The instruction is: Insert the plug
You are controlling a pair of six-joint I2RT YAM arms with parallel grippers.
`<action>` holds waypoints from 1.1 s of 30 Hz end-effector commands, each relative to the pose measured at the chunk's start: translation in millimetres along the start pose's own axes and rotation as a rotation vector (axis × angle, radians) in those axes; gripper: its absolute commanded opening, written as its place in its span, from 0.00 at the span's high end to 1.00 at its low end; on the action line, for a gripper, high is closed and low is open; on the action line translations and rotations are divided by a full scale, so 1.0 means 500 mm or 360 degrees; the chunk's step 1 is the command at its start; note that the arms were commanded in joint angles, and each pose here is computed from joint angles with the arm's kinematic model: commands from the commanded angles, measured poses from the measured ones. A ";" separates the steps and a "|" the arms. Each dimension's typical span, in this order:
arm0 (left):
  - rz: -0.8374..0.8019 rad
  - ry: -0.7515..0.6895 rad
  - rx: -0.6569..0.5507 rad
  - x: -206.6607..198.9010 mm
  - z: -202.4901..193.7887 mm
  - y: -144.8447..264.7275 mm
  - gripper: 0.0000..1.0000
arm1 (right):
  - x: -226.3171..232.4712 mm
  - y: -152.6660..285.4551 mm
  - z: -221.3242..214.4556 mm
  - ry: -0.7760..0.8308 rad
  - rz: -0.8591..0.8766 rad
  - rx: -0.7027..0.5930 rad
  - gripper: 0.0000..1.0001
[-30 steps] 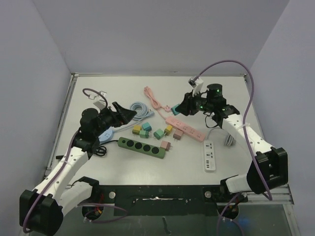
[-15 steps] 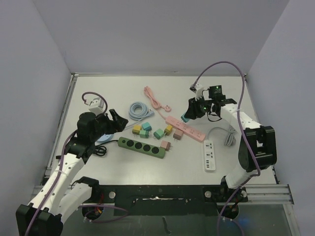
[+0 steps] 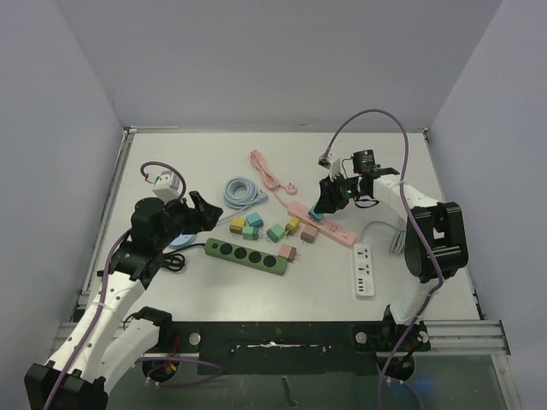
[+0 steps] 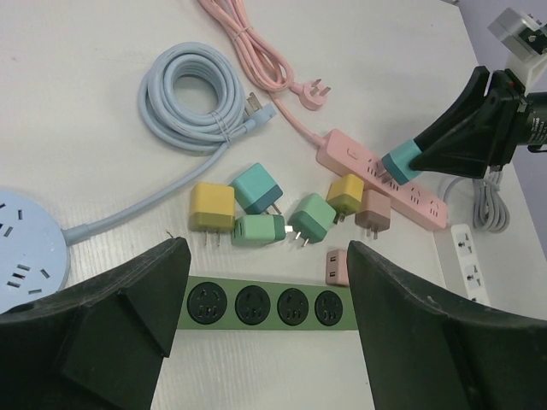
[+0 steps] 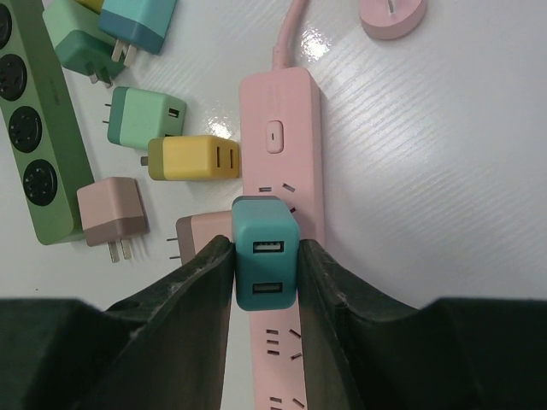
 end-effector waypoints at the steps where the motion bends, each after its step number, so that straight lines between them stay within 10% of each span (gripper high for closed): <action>1: -0.0058 -0.0035 -0.0092 -0.023 0.033 0.009 0.27 | 0.004 0.001 0.046 0.0144 0.0022 -0.0064 0.98; 33: -0.0111 -0.0043 -0.0094 -0.032 0.031 0.013 0.27 | -0.025 -0.051 -0.027 0.0335 -0.0260 0.0318 0.99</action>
Point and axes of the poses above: each gripper's point midway between its finger pads, its own y axis back along the fingers, its own x axis along the line the jaws close on, z = x × y, the point moved 1 cm from there along y, back along the fingers, and after that the axes turned 3 degrees about y, right-handed, at the moved point
